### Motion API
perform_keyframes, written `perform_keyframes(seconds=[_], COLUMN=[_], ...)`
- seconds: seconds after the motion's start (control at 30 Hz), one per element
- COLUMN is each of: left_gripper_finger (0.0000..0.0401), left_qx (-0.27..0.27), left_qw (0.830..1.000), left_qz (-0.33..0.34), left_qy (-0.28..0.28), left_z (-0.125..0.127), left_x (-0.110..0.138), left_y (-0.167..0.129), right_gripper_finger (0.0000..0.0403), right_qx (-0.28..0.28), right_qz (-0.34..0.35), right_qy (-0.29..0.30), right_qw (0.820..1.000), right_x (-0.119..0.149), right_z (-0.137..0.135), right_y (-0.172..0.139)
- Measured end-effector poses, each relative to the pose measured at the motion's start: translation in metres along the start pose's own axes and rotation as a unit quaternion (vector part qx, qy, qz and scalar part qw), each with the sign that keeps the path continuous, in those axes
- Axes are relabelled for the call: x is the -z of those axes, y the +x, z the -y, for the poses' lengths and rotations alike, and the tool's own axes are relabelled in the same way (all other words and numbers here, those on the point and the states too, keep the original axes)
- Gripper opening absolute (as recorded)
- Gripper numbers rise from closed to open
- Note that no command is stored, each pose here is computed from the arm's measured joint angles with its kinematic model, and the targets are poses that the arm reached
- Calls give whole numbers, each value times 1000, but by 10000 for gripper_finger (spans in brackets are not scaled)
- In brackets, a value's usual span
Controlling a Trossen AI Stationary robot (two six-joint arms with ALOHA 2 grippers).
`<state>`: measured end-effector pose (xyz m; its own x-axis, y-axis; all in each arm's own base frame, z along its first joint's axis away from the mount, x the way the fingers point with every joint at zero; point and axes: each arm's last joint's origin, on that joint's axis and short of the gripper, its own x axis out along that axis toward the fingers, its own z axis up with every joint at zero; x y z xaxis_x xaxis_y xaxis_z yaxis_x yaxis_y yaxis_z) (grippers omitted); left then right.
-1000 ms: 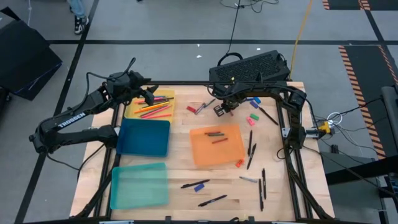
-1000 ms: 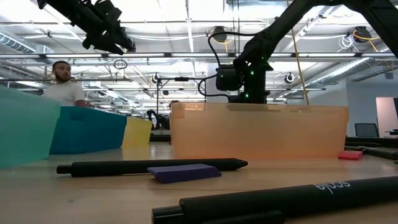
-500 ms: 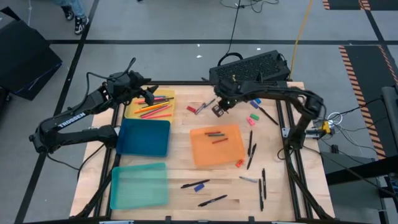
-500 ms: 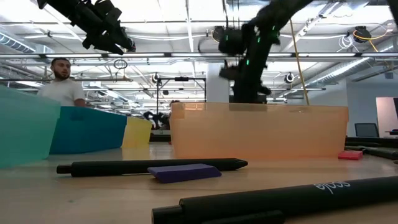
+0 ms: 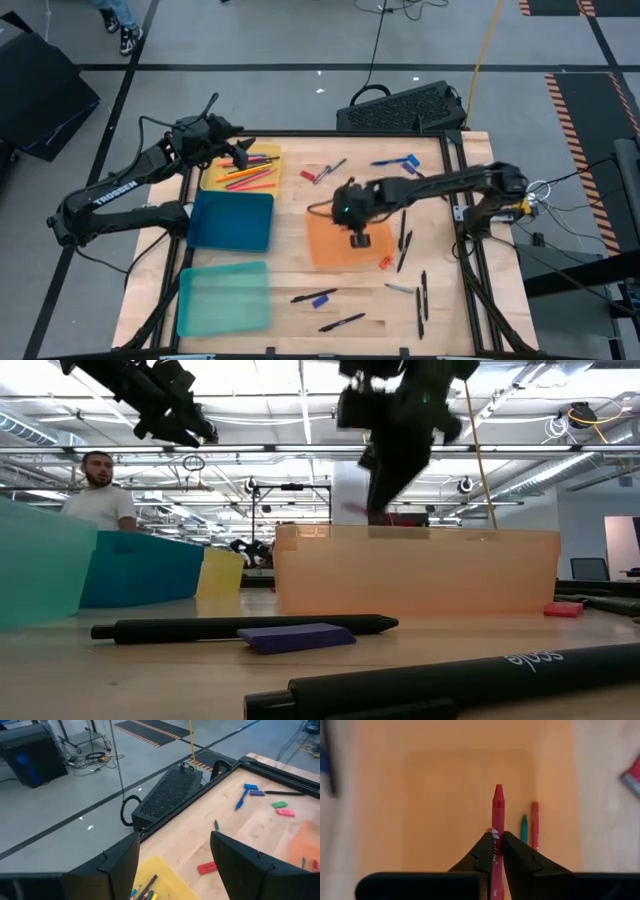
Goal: Sort crayons/erasers/pens/pencils in bins
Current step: Put the red crayon into the orange bin, then put the green crayon into the orange bin
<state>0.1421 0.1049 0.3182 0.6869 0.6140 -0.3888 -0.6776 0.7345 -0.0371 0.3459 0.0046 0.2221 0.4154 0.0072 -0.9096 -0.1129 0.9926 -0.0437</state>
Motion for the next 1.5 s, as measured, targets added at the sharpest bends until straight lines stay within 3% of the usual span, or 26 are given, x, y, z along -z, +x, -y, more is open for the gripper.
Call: perform_keyframes(seconds=[0.17, 0.27, 0.37, 0.5, 0.63, 0.87, 1.13, 1.5], left_gripper_finger=[243, 243, 243, 243, 243, 243, 243, 243], left_qx=[25, 39, 54, 76, 102, 168, 176, 146], left_qw=[1000, 999, 998, 996, 994, 984, 984, 985], left_qz=[-2, -2, -3, -4, -5, -11, -24, -87], left_qy=[4, 15, 27, 36, 45, 53, -6, -40], left_z=[3, 8, 14, 22, 29, 46, 56, 71], left_x=[0, 1, 1, 2, 3, 6, 8, 20], left_y=[0, -1, -2, -3, -5, -10, -13, 20], right_gripper_finger=[32, 58, 95, 144, 175, 182, 164, 159], right_qx=[17, 14, 15, 23, 46, 93, 57, 4], right_qz=[-53, -71, -71, -36, -3, 17, -7, -13], right_qy=[-4, -1, 6, 0, -10, -11, 2, -10], right_qw=[998, 997, 997, 999, 999, 995, 998, 1000], right_x=[3, 6, 5, -8, -18, -8, 31, 55], right_z=[-10, -12, -9, 4, 38, 129, 199, 242], right_y=[46, 62, 61, 32, -1, -17, 20, 81])
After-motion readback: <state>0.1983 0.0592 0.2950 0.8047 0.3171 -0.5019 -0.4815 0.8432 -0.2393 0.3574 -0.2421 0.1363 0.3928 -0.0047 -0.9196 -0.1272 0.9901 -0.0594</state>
